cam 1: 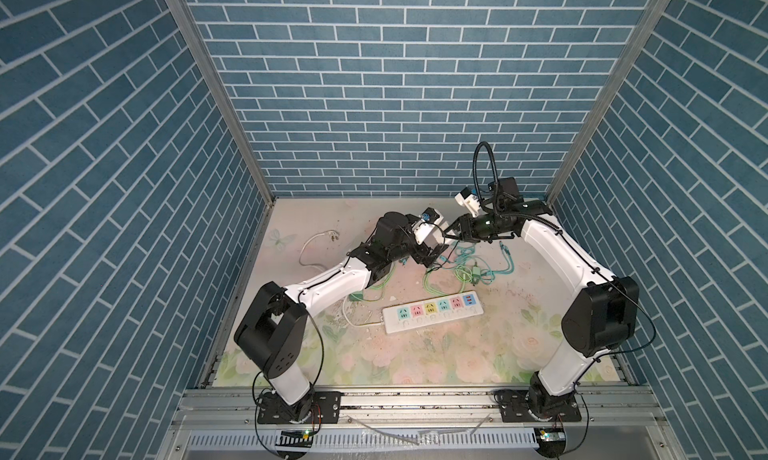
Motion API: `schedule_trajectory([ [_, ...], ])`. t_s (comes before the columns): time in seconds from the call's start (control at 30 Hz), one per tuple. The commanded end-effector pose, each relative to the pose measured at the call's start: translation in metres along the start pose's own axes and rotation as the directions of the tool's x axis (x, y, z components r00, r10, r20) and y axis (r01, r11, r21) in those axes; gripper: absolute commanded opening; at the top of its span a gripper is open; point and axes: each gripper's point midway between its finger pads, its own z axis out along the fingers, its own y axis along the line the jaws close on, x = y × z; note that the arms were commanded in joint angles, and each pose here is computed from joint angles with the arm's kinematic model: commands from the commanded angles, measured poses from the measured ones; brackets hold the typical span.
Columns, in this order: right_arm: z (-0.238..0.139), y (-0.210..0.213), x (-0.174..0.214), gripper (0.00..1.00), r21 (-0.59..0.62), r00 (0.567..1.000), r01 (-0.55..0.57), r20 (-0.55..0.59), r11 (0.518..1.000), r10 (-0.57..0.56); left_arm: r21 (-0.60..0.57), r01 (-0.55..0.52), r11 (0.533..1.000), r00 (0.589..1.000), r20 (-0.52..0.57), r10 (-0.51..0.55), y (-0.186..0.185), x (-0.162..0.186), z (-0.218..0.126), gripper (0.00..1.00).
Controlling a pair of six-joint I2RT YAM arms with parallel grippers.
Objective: Insert the plug
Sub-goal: 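Open the left gripper and draw it back while the right gripper holds the charger, then carry the charger toward the power strip with the right gripper while the left arm retracts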
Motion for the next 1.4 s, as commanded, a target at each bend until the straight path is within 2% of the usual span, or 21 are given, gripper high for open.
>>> schedule_trajectory([
  [0.0, -0.027, 0.006, -0.012, 0.00, 0.103, 0.990, 0.125, 0.057, 0.987, -0.131, -0.121, 0.009, 0.993, 0.992, -0.125, -0.025, 0.019, 0.006, -0.029, 1.00],
  [0.1, -0.024, -0.003, -0.007, 0.00, 0.155, 0.988, 0.139, 0.038, 0.978, -0.147, -0.267, 0.046, 0.963, 0.974, -0.200, -0.103, 0.037, 0.021, -0.058, 1.00],
  [0.23, -0.013, -0.004, 0.012, 0.00, 0.251, 0.975, 0.221, -0.034, 0.942, -0.220, -0.489, 0.102, 0.866, 0.942, -0.232, -0.242, 0.062, 0.044, -0.109, 1.00],
  [0.37, -0.008, -0.004, 0.021, 0.00, 0.389, 0.956, 0.289, -0.072, 0.875, -0.284, -0.620, 0.155, 0.769, 0.914, -0.205, -0.349, 0.070, 0.057, -0.157, 1.00],
  [0.47, -0.012, -0.008, 0.015, 0.00, 0.507, 0.948, 0.288, -0.030, 0.812, -0.318, -0.637, 0.205, 0.743, 0.900, -0.176, -0.399, 0.064, 0.066, -0.178, 1.00],
  [0.5, -0.010, -0.005, 0.014, 0.00, 0.502, 0.946, 0.286, -0.012, 0.816, -0.324, -0.645, 0.219, 0.733, 0.894, -0.169, -0.416, 0.062, 0.069, -0.185, 1.00],
  [0.63, 0.010, 0.022, 0.023, 0.00, 0.354, 0.949, 0.279, 0.039, 0.893, -0.312, -0.666, 0.255, 0.701, 0.873, -0.154, -0.464, 0.056, 0.083, -0.206, 1.00],
  [0.8, 0.041, 0.046, 0.055, 0.00, 0.212, 0.967, 0.246, 0.005, 0.946, -0.253, -0.677, 0.313, 0.666, 0.848, -0.116, -0.517, 0.049, 0.094, -0.224, 1.00],
  [0.87, 0.053, 0.050, 0.070, 0.00, 0.200, 0.973, 0.229, -0.020, 0.953, -0.230, -0.677, 0.346, 0.650, 0.839, -0.086, -0.537, 0.047, 0.096, -0.230, 1.00],
  [1.1, 0.090, 0.049, 0.118, 0.00, 0.323, 0.983, 0.168, -0.124, 0.931, -0.135, -0.697, 0.381, 0.608, 0.805, -0.073, -0.588, 0.042, 0.114, -0.239, 1.00],
  [1.37, 0.126, 0.055, 0.150, 0.00, 0.402, 0.966, 0.229, -0.208, 0.886, -0.156, -0.683, 0.405, 0.608, 0.792, -0.070, -0.607, 0.036, 0.126, -0.237, 1.00],
])
